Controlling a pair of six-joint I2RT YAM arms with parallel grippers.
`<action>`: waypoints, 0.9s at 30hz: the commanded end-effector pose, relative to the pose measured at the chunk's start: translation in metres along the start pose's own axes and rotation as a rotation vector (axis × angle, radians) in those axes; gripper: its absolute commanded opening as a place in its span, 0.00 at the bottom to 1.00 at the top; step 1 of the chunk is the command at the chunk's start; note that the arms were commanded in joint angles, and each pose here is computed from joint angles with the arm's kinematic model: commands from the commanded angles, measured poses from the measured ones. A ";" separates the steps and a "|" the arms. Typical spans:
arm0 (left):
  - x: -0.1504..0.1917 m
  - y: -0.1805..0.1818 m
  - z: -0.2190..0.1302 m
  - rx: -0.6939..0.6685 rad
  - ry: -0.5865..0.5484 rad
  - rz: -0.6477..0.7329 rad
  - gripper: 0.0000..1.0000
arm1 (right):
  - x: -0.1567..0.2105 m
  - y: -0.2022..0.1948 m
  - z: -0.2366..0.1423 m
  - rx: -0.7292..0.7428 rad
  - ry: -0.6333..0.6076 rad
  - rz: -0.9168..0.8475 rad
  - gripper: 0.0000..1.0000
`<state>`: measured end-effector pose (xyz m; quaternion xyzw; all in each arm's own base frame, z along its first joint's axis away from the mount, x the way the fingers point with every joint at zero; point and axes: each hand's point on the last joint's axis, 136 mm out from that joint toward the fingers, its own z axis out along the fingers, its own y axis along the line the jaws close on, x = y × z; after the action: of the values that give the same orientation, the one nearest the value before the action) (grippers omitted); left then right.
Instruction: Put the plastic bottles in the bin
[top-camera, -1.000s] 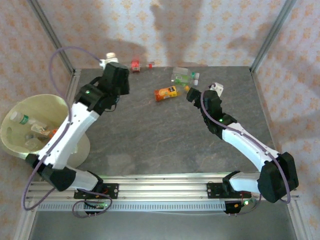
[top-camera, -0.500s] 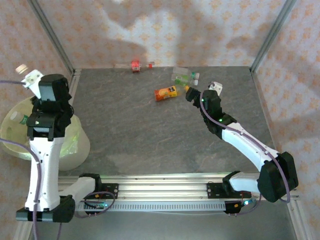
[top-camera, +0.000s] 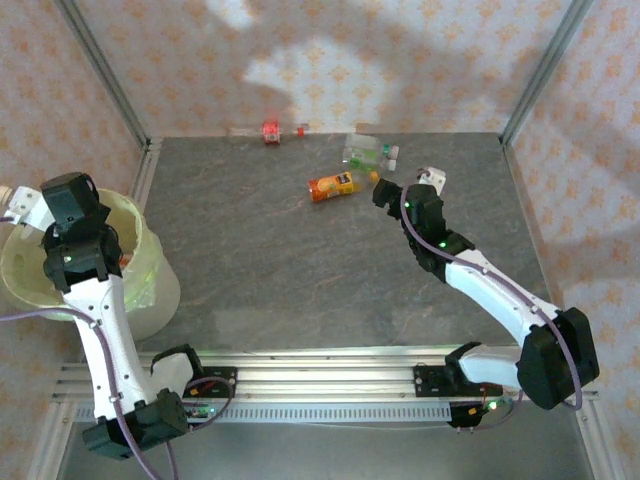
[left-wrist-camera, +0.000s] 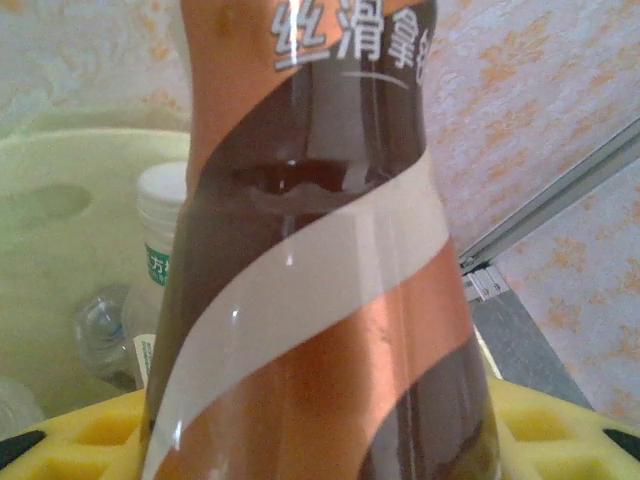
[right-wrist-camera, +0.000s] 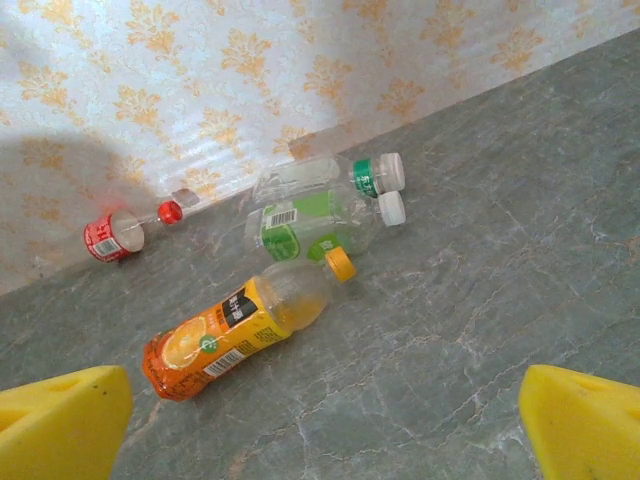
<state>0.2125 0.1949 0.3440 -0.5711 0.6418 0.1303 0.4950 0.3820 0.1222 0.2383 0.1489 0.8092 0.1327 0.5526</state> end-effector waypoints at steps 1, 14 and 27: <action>-0.004 -0.014 -0.001 0.091 0.000 -0.124 0.58 | -0.005 0.001 -0.001 -0.012 -0.016 0.001 0.99; 0.011 -0.016 0.022 0.037 0.068 -0.297 0.83 | 0.002 0.008 0.007 -0.028 0.030 0.006 0.99; 0.012 -0.041 0.015 0.148 0.134 -0.281 1.00 | 0.006 0.002 0.008 0.000 0.039 0.010 0.99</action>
<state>0.2513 0.1888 0.3257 -0.6372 0.5986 -0.0038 0.4854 0.3841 0.1313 0.2258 0.1389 0.8211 0.1444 0.5345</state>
